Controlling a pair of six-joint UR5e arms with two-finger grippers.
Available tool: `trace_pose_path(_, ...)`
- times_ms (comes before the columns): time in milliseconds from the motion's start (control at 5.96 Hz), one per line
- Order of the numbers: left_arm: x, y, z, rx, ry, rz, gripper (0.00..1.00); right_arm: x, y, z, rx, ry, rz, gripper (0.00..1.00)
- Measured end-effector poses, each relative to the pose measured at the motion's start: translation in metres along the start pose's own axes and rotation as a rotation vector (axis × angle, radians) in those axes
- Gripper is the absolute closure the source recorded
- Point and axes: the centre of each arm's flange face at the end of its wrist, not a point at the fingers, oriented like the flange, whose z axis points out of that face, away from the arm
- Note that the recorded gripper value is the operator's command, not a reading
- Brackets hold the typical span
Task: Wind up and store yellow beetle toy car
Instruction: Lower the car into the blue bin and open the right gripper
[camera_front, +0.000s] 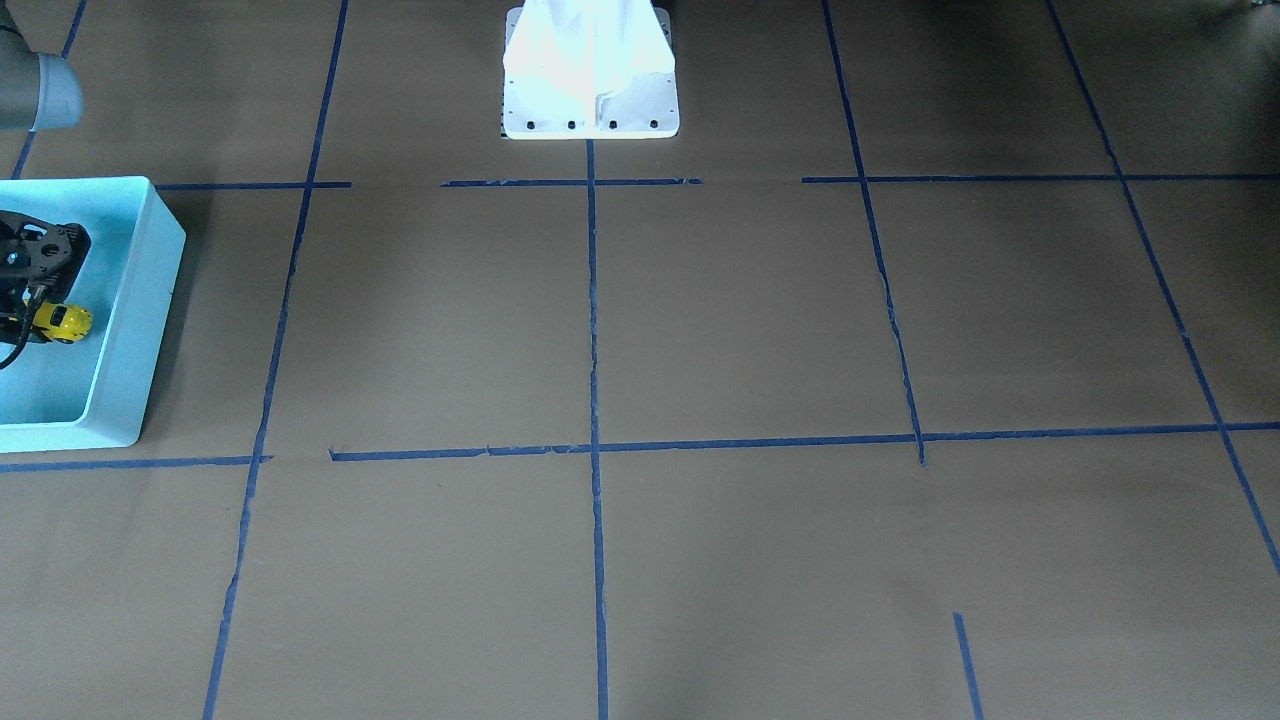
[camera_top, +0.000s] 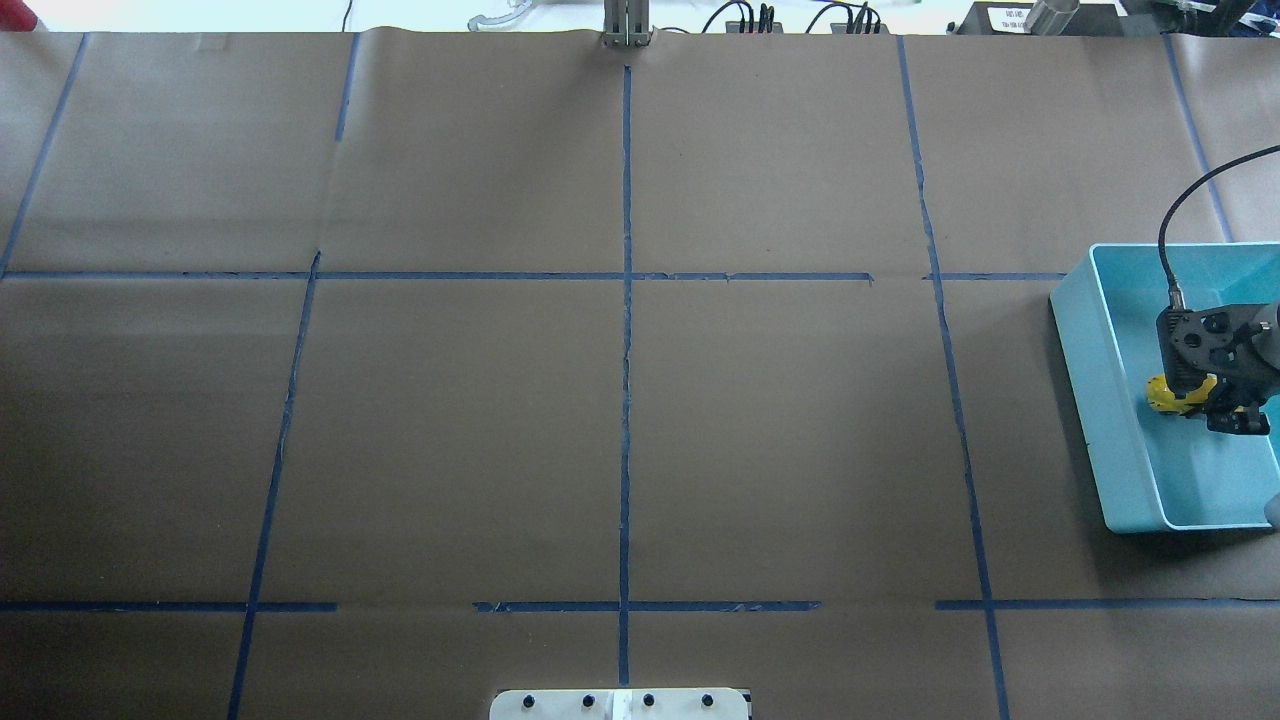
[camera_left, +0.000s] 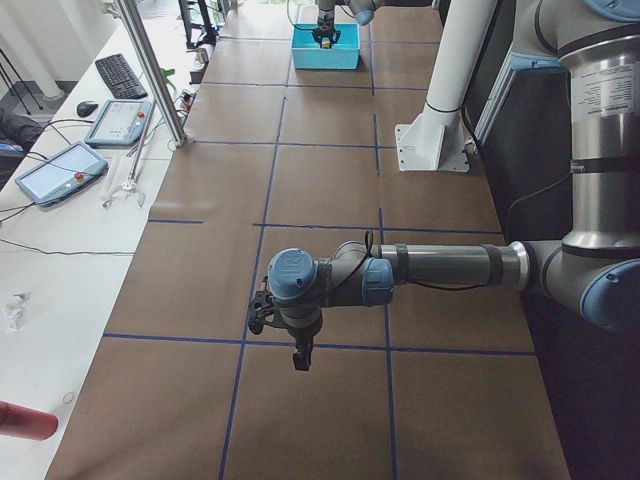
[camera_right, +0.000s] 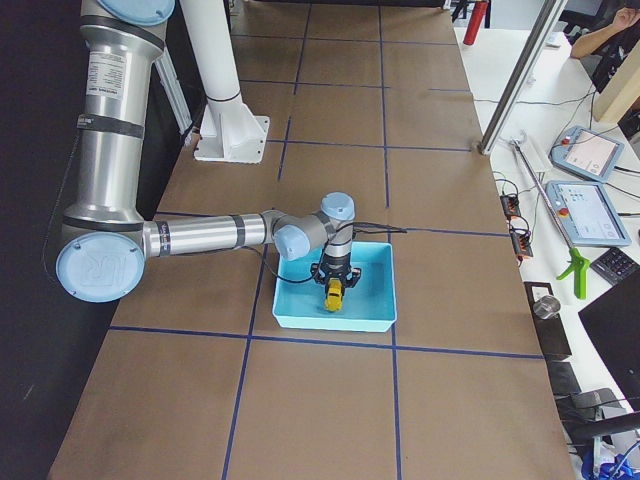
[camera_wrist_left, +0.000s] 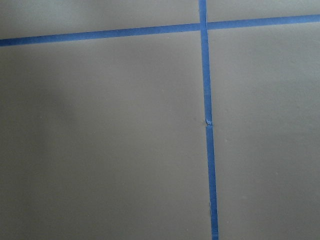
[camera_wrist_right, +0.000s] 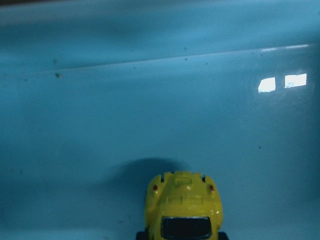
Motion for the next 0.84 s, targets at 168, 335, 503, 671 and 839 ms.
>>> trace_pose_path(168,0.000,0.000,0.000,0.000,0.000,0.000,0.00,-0.002,-0.003,0.002,0.005,-0.008,-0.003,0.74)
trace_pose_path(335,0.000,0.000,0.000,0.000,0.000,0.001,0.00,-0.003,-0.005,0.002,0.010,-0.015,-0.006,0.40)
trace_pose_path(503,0.000,0.000,0.000,0.001,0.000,0.002,0.00,-0.003,-0.007,0.003,0.014,-0.018,-0.009,0.00)
trace_pose_path(671,0.000,-0.001,0.000,0.001,0.000,0.003,0.00,-0.002,-0.011,0.002,0.021,-0.019,-0.012,0.00)
trace_pose_path(839,0.001,-0.001,-0.001,0.002,0.000,0.004,0.00,-0.001,-0.015,-0.001,0.036,-0.023,-0.018,0.00)
